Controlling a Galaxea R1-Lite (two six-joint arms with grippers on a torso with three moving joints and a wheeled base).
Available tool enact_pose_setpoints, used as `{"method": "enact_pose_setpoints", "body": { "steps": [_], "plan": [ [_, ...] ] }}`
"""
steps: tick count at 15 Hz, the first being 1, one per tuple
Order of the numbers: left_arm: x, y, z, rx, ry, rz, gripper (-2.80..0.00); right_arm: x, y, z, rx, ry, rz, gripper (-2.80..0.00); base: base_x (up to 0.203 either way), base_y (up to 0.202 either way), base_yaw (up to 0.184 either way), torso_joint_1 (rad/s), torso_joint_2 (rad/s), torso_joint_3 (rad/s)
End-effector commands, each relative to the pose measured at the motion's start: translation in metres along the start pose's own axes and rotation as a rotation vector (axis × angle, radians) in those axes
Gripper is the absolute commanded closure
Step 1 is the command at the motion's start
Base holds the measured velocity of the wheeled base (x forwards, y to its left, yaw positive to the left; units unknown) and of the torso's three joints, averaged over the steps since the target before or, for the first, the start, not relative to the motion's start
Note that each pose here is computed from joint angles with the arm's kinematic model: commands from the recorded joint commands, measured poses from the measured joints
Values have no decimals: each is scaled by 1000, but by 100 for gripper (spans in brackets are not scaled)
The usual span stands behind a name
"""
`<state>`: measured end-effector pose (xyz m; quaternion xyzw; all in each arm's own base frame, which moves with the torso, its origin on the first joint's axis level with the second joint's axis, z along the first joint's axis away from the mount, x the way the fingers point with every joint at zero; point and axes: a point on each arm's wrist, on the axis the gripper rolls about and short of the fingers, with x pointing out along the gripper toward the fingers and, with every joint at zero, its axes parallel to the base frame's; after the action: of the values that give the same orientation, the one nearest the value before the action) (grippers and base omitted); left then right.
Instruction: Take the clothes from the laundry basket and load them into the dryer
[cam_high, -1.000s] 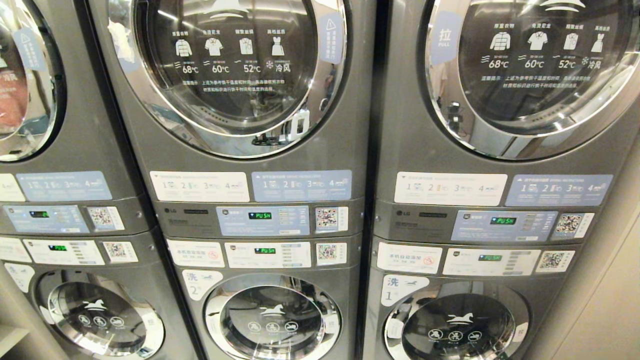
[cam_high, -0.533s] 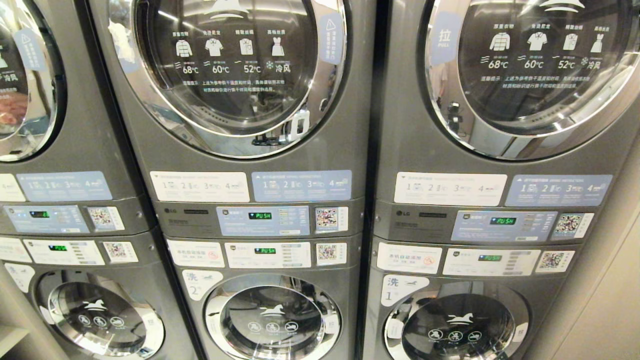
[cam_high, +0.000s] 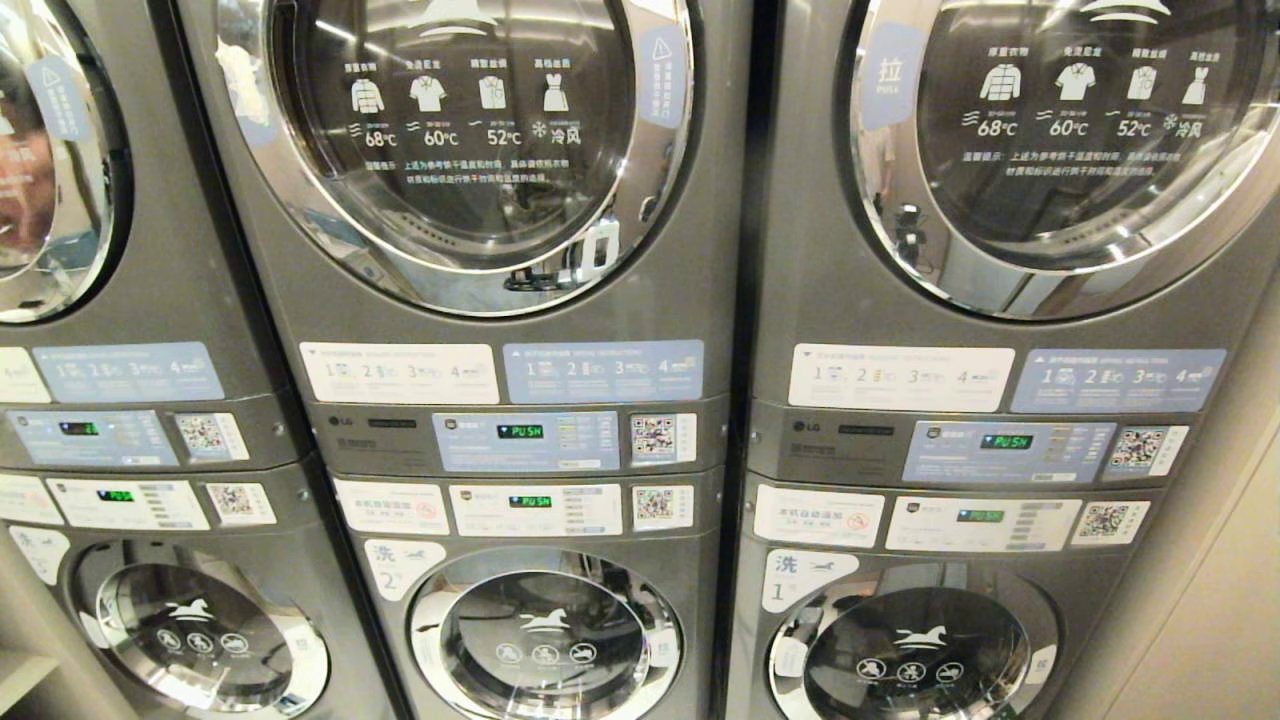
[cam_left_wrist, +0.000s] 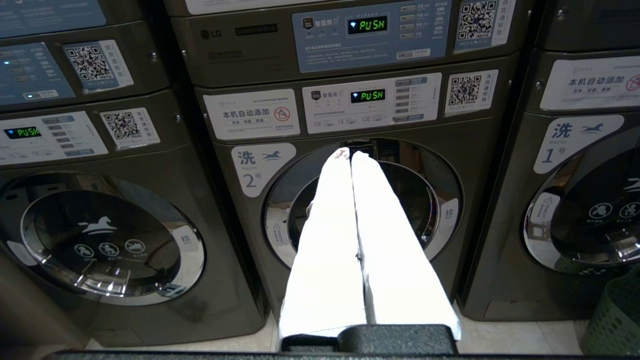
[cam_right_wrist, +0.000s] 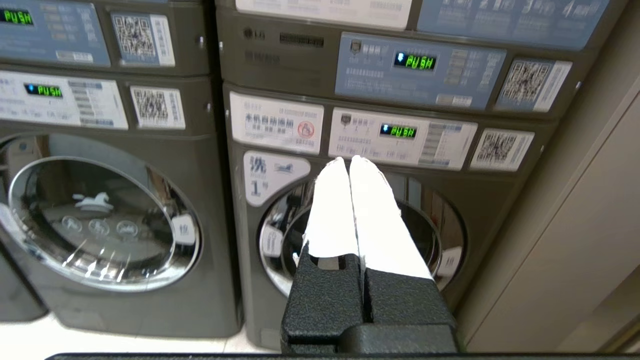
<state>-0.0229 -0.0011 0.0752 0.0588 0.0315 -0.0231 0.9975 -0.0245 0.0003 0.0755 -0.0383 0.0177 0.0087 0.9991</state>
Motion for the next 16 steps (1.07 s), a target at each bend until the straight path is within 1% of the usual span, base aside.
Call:
{"method": "enact_pose_setpoints", "body": {
  "steps": [1, 2, 3, 6, 11, 16],
  "plan": [
    [-2, 0, -1, -3, -21, 6, 0, 1, 0, 0, -7, -15, 1, 0, 0, 0, 0, 0, 0, 0],
    [-2, 0, -1, -16, -21, 5, 0, 1, 0, -1, -11, -28, -1, 0, 0, 0, 0, 0, 0, 0],
    [-1, 0, -1, -15, -22, 5, 0, 2, 0, 0, -11, -33, -2, 0, 0, 0, 0, 0, 0, 0],
    [0, 0, 0, -15, -58, 15, 0, 1, 0, 0, -13, -34, -2, 0, 0, 0, 0, 0, 0, 0],
    [0, 0, -1, -14, -57, 24, 0, 1, 0, 0, 0, -34, -2, 0, 0, 0, 0, 0, 0, 0],
    [0, 0, -1, -14, -57, 25, 0, 2, 0, -1, -6, -32, -1, 0, 0, 0, 0, 0, 0, 0]
  ]
}}
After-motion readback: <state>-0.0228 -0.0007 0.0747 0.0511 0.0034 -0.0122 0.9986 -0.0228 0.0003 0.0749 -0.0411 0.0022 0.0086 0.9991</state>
